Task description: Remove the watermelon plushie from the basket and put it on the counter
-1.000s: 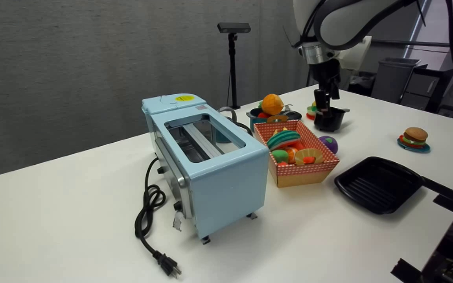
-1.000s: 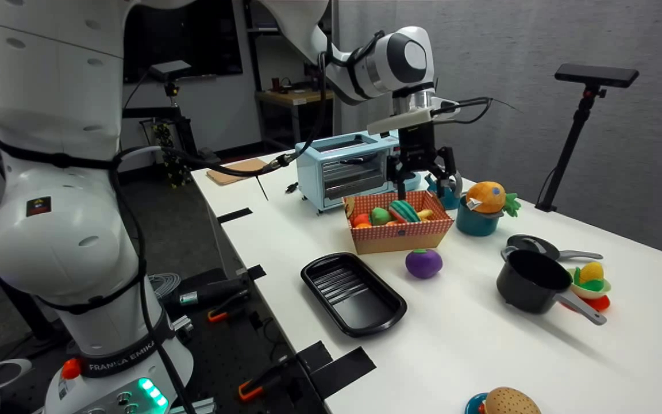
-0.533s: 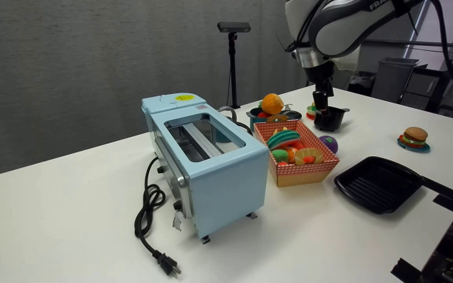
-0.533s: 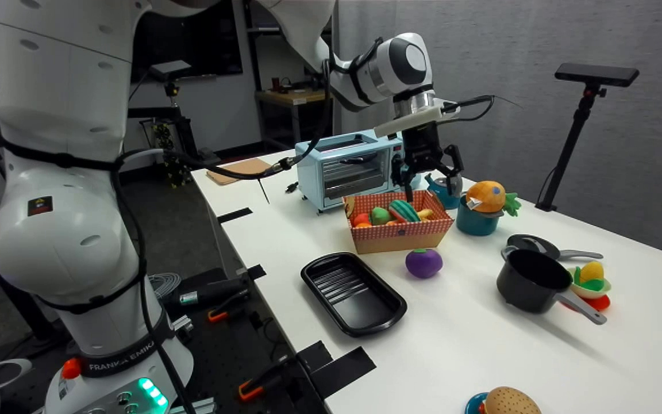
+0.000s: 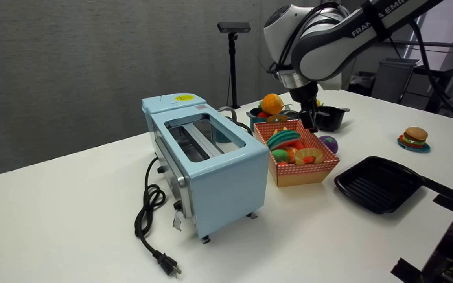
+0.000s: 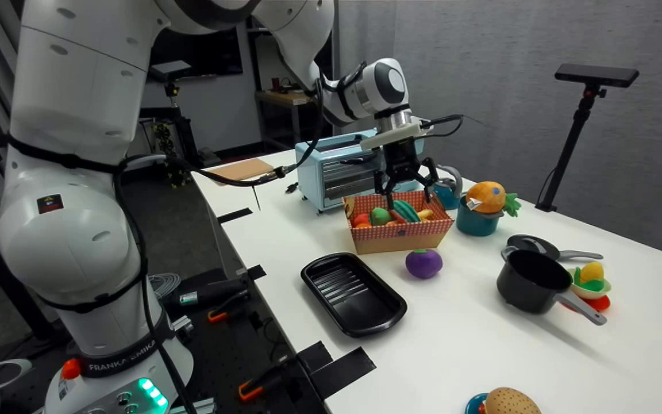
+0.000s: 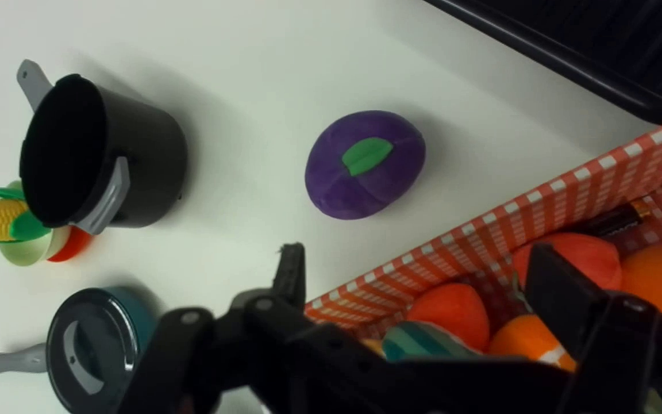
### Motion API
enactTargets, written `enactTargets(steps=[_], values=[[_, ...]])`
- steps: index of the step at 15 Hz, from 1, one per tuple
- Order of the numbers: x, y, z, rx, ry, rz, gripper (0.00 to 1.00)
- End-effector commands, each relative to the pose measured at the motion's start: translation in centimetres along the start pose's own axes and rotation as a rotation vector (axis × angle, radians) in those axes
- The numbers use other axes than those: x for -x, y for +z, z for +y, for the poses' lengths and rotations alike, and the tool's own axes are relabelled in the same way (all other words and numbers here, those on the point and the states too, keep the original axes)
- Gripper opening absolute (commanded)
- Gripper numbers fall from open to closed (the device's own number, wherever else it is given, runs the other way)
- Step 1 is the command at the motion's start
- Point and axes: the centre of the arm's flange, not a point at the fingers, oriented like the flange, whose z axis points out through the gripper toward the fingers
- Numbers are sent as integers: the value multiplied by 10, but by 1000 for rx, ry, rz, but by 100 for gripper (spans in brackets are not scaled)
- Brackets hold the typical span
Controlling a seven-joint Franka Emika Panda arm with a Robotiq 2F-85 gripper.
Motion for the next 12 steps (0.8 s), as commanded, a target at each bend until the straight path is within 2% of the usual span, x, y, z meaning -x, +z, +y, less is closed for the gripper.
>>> enactTargets(steps=[1,8,12], values=[[-18,3,0,29,-20,-7,100],[-29,25,13,21,-15,-39,100],[-43,26,5,37,-21,-44,100]])
